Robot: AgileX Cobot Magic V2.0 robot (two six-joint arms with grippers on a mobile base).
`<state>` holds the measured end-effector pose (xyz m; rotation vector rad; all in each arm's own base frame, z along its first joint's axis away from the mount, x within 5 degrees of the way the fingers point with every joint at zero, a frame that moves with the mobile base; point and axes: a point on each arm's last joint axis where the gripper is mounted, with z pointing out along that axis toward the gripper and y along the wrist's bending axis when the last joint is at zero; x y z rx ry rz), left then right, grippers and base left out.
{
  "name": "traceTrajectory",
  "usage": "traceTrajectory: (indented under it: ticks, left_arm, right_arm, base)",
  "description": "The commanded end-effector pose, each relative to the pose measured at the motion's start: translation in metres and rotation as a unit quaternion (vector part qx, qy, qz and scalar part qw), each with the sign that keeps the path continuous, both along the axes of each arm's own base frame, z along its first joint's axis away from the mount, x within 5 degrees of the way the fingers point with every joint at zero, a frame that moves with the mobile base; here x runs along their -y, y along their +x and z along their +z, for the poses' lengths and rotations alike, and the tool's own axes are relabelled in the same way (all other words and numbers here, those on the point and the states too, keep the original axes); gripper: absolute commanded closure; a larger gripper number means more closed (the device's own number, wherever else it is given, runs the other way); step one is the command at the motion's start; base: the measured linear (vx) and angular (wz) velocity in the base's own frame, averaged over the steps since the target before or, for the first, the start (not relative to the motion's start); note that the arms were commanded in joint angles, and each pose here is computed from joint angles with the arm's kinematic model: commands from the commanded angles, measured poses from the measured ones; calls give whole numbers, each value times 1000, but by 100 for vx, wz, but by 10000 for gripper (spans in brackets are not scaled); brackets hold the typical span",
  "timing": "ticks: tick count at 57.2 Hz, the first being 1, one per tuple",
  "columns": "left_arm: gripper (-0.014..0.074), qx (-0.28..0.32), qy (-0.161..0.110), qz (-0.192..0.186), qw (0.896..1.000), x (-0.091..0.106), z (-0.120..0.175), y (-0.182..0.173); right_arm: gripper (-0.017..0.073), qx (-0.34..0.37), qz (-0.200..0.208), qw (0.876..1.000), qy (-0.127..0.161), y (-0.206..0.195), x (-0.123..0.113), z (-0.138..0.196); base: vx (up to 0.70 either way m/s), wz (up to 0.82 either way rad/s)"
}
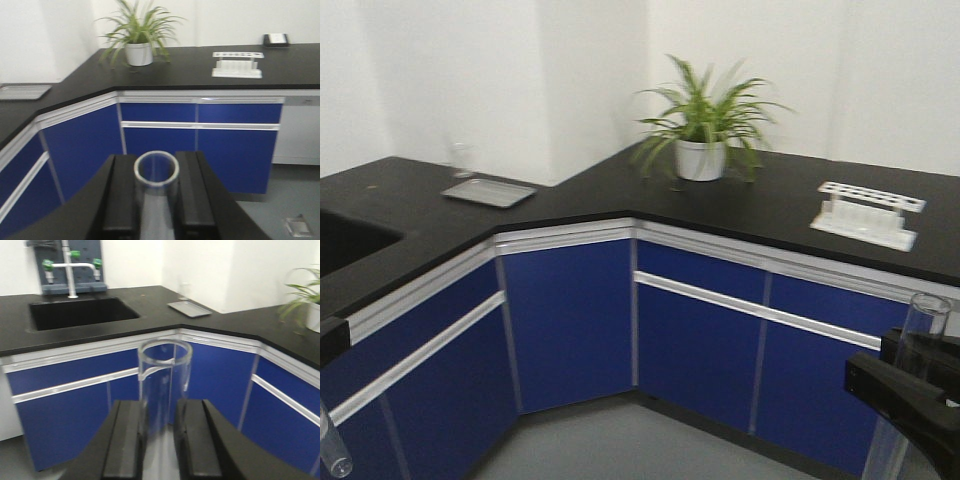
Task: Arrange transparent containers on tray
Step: 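Turn the base away from the rack counter holding both tubes, then drive the base to the counter with the yellow tray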
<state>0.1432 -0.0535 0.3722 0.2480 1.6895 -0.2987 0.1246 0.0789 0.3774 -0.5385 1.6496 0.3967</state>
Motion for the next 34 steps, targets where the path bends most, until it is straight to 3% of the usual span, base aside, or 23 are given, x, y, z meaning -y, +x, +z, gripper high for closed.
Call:
traceTrajectory:
  ticks: [1,34]
  left_arm:
    - [480,51,-26,-8,998,1,17,-2]
    - [480,51,-26,-8,998,1,17,-2]
  right_arm:
    - [466,55,-10,998,26,-1,3,19]
    - [466,55,-10,998,26,-1,3,19]
  base:
    - [-11,58]
    - [-5,58]
